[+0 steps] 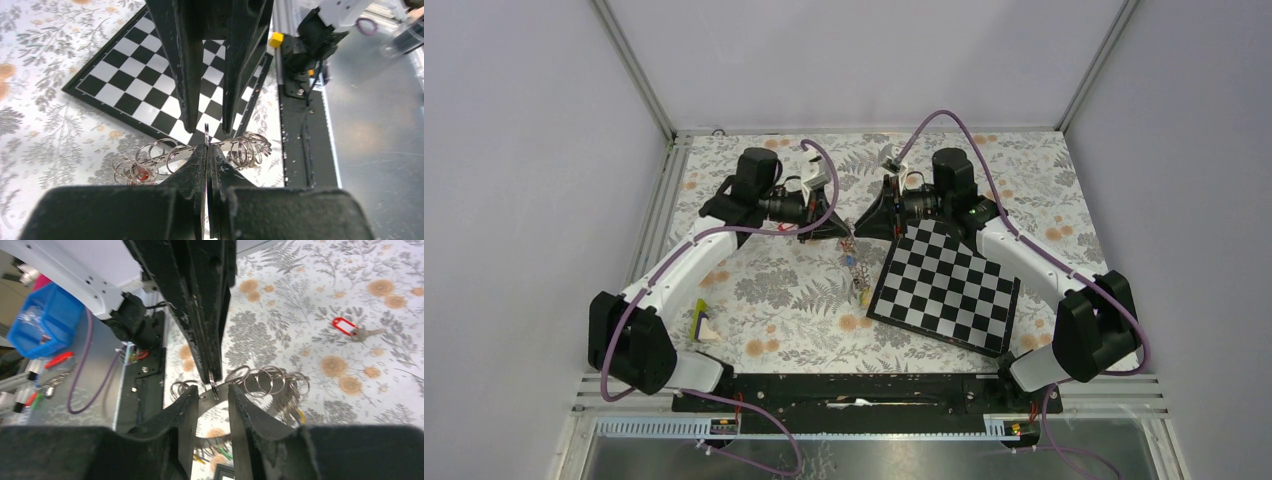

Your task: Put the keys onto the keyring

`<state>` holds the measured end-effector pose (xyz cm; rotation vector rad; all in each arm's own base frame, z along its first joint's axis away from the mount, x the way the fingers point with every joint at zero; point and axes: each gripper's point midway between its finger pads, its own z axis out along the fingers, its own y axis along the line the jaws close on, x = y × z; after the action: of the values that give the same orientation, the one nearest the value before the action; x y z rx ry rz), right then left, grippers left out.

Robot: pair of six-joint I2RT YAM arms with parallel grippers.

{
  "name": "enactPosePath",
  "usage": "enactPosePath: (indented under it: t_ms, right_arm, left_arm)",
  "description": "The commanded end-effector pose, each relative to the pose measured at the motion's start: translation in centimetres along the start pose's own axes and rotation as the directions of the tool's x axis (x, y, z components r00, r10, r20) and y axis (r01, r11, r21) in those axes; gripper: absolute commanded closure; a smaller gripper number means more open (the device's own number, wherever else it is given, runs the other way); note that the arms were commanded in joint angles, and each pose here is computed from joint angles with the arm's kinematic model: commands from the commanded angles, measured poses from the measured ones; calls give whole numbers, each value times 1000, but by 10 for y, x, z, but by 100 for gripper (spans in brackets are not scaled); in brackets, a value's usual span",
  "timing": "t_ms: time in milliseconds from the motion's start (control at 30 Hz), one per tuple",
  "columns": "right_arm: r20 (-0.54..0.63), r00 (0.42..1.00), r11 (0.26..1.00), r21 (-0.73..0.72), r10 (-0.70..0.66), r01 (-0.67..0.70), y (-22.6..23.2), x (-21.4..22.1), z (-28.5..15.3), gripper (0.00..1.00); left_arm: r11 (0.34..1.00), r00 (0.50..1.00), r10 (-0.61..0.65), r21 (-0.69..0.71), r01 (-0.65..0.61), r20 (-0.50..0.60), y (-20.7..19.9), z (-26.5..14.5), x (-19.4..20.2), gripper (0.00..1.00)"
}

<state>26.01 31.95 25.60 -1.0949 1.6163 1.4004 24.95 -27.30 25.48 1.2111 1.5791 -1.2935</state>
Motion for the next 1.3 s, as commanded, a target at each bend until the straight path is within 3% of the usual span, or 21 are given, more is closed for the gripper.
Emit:
enactPosePath:
  t_ms: [0, 200, 1000, 1267]
  right_arm:
    - [-16, 992, 989, 74, -127, 128, -11, -7, -9, 61]
    - [-44, 984, 981, 77, -174, 177, -11, 1, -12, 56]
    - [-83, 983, 986, -63, -161, 156, 6, 33, 7, 62]
    - [-92, 984, 987, -64, -151, 146, 4, 38, 9, 72]
  left_arm:
    - [985, 979, 150, -64, -160, -137, 6, -3, -5, 100]
    - [970, 947, 179, -113, -215, -268, 10, 3, 1, 100]
    - [982, 953, 156, -61, -177, -258, 1, 18, 0, 100]
    - [985, 956, 152, -46, -169, -249, -1, 19, -2, 100]
